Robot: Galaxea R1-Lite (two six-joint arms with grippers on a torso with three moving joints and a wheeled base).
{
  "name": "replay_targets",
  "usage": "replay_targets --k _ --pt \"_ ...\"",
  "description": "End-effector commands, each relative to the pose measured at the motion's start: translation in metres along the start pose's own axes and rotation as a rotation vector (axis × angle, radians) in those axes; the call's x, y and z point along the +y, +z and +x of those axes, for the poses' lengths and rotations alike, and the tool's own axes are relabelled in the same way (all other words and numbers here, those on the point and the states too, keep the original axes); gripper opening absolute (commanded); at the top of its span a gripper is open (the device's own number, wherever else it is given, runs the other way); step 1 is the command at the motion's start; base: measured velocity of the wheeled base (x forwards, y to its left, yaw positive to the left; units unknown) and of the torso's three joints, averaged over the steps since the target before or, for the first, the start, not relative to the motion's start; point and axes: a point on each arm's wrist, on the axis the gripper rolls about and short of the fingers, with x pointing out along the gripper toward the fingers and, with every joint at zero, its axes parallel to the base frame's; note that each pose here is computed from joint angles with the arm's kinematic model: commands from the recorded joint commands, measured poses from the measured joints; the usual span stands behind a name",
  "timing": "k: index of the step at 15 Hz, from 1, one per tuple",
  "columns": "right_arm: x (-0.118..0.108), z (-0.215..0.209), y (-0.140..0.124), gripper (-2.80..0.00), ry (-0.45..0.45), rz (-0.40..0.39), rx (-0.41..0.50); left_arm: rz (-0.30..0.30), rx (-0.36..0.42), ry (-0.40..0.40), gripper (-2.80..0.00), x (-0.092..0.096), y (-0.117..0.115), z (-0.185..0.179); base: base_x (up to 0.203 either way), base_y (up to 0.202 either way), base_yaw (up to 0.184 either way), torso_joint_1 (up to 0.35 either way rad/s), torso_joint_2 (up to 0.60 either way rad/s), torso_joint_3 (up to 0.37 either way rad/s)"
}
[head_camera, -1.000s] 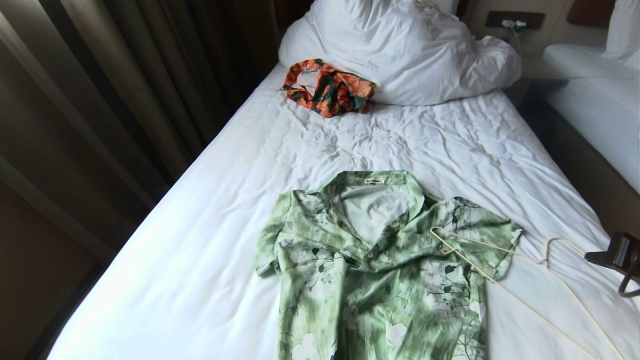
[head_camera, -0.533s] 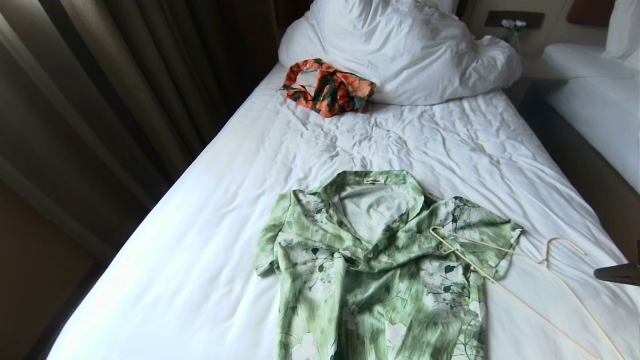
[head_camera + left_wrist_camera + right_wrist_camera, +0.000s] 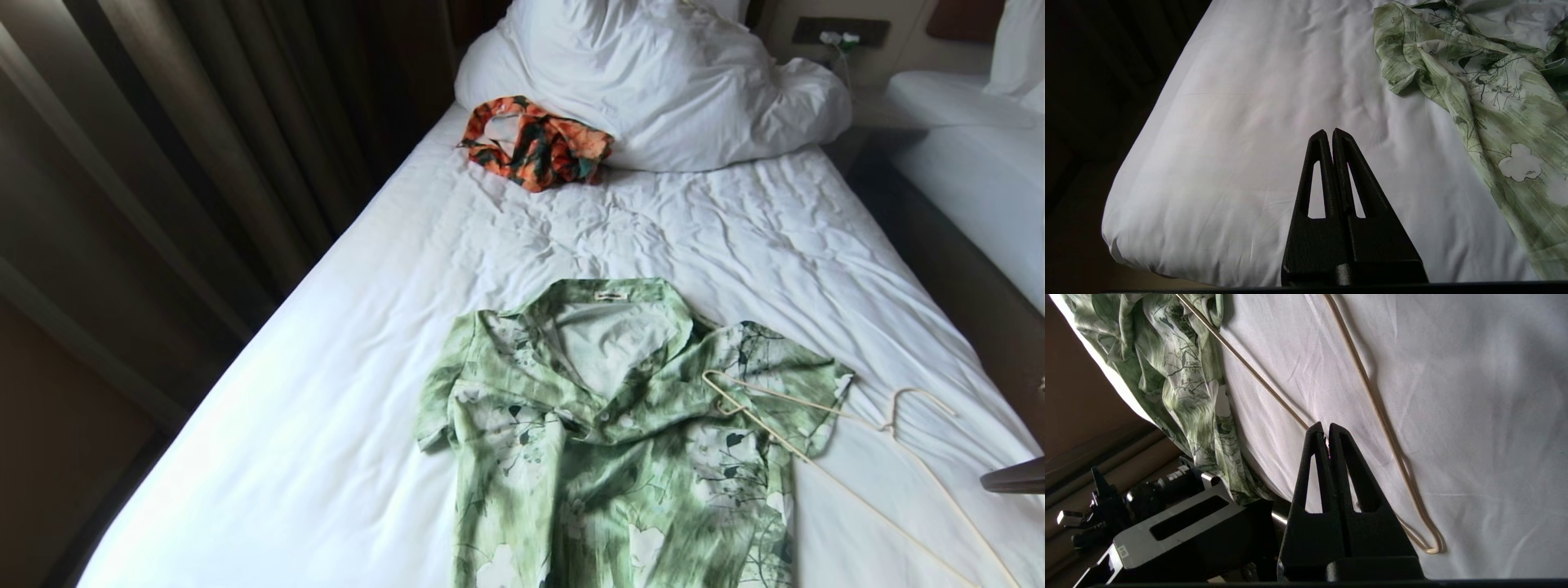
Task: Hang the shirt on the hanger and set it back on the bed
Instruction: Lift the shirt and hanger
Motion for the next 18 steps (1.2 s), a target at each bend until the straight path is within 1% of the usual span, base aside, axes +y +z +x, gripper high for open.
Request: replay_targets --k 1,2,3,4,6,7,8,10,12,15,18 --pt "-0.009 0.006 0.003 -2.80 0.020 0.010 0.020 0.000 0.001 -0.001 -2.80 0.000 0.000 0.000 0.000 0.000 0.000 0.000 0.00 0.000" --pt "-0.010 0.007 0.002 -2.80 0.029 -0.011 0.024 0.000 0.001 -0.001 -2.80 0.000 0.000 0.000 0.000 0.000 0.000 0.000 0.00 0.000" --pt "-0.015 0.010 0.001 -2.80 0.044 -0.072 0.034 -0.001 0.001 -0.001 -2.80 0.000 0.000 0.000 0.000 0.000 0.000 0.000 0.00 0.000" --pt "-0.022 0.010 -0.002 -2.80 0.062 -0.084 0.045 0.000 0.001 -0.001 -2.80 0.000 0.000 0.000 0.000 0.000 0.000 0.000 0.00 0.000" --pt "-0.027 0.011 -0.001 -2.80 0.089 -0.069 0.045 0.000 0.001 -0.001 -2.80 0.000 0.000 0.000 0.000 0.000 0.000 0.000 0.00 0.000" --pt "-0.029 0.012 0.000 0.00 0.105 -0.069 0.036 0.000 0.001 -0.001 -2.80 0.000 0.000 0.000 0.000 0.000 0.000 0.000 0.00 0.000" --pt "-0.029 0.013 0.001 0.00 0.128 -0.077 0.021 0.000 0.001 -0.001 -2.80 0.000 0.000 0.000 0.000 0.000 0.000 0.000 0.00 0.000" --pt "-0.032 0.017 0.001 0.00 0.171 -0.127 0.001 0.000 0.001 -0.001 -2.80 0.000 0.000 0.000 0.000 0.000 0.000 0.000 0.00 0.000" --pt "-0.035 0.021 0.002 0.00 0.185 -0.134 0.006 0.000 0.001 -0.001 -2.80 0.000 0.000 0.000 0.000 0.000 0.000 0.000 0.00 0.000" --pt "-0.033 0.033 0.005 0.00 0.210 -0.187 0.029 0.000 0.001 -0.001 -2.80 0.000 0.000 0.000 0.000 0.000 0.000 0.000 0.00 0.000" --pt "-0.030 0.043 0.008 0.00 0.241 -0.199 0.040 0.000 0.001 -0.001 -2.80 0.000 0.000 0.000 0.000 0.000 0.000 0.000 0.00 0.000"
